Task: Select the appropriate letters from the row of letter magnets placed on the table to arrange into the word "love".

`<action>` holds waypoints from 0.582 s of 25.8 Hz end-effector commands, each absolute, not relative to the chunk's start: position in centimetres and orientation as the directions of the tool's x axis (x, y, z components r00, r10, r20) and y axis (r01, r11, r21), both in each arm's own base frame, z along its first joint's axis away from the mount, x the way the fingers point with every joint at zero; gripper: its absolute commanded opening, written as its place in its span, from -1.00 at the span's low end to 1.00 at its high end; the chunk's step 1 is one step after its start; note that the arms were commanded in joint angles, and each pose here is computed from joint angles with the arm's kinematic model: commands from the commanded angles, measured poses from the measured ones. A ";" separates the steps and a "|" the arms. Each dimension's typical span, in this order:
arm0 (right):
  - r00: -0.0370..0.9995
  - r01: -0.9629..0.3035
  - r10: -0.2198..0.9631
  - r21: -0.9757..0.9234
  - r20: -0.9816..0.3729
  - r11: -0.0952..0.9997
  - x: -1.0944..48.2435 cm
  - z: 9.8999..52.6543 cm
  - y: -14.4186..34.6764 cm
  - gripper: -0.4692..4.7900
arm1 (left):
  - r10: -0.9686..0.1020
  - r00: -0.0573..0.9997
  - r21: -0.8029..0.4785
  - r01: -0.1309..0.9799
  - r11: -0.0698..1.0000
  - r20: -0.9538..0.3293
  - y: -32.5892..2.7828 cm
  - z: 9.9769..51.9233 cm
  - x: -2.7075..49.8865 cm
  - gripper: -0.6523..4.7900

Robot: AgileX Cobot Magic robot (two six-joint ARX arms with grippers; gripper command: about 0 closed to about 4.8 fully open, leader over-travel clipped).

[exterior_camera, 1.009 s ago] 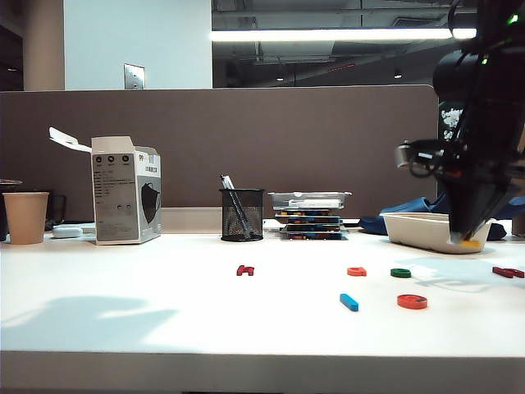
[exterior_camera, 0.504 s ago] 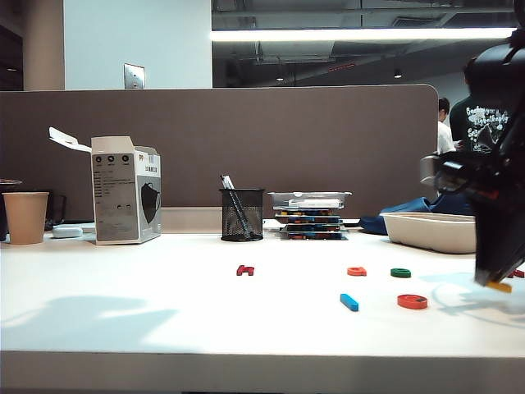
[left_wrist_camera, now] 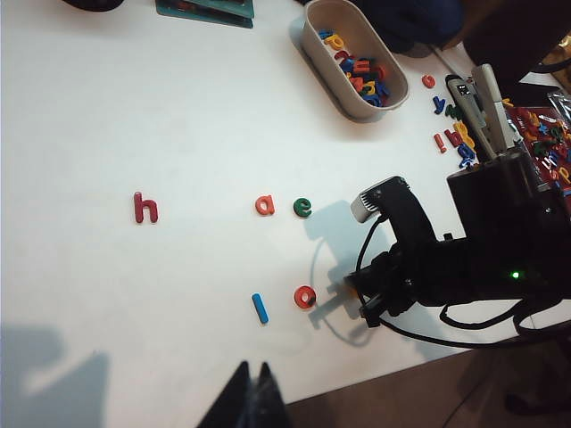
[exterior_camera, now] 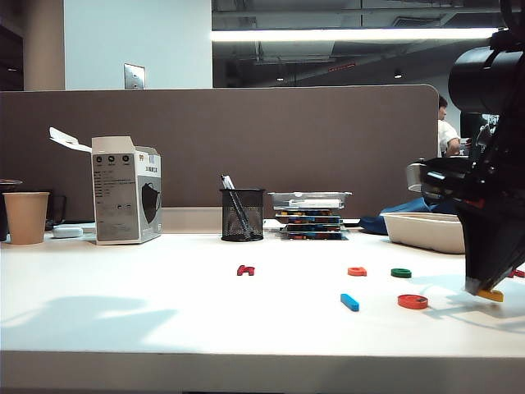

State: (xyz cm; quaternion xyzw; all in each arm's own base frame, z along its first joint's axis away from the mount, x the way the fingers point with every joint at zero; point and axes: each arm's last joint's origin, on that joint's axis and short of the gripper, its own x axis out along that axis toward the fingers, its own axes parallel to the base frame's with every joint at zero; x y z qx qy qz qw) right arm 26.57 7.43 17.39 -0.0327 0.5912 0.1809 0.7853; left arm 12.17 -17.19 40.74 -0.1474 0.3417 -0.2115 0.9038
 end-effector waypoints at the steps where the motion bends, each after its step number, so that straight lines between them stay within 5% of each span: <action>1: 0.232 -0.317 0.252 0.171 -0.940 0.933 26.5 17.3 7.5 -0.85 | -0.484 0.686 -0.414 0.283 0.865 -0.544 -17.1 40.9 12.2 -0.78; 15: 0.226 -0.328 0.304 0.221 -0.926 0.918 26.5 17.3 7.6 -0.55 | -0.489 0.681 -0.416 0.286 0.863 -0.545 -17.1 40.9 12.2 -0.78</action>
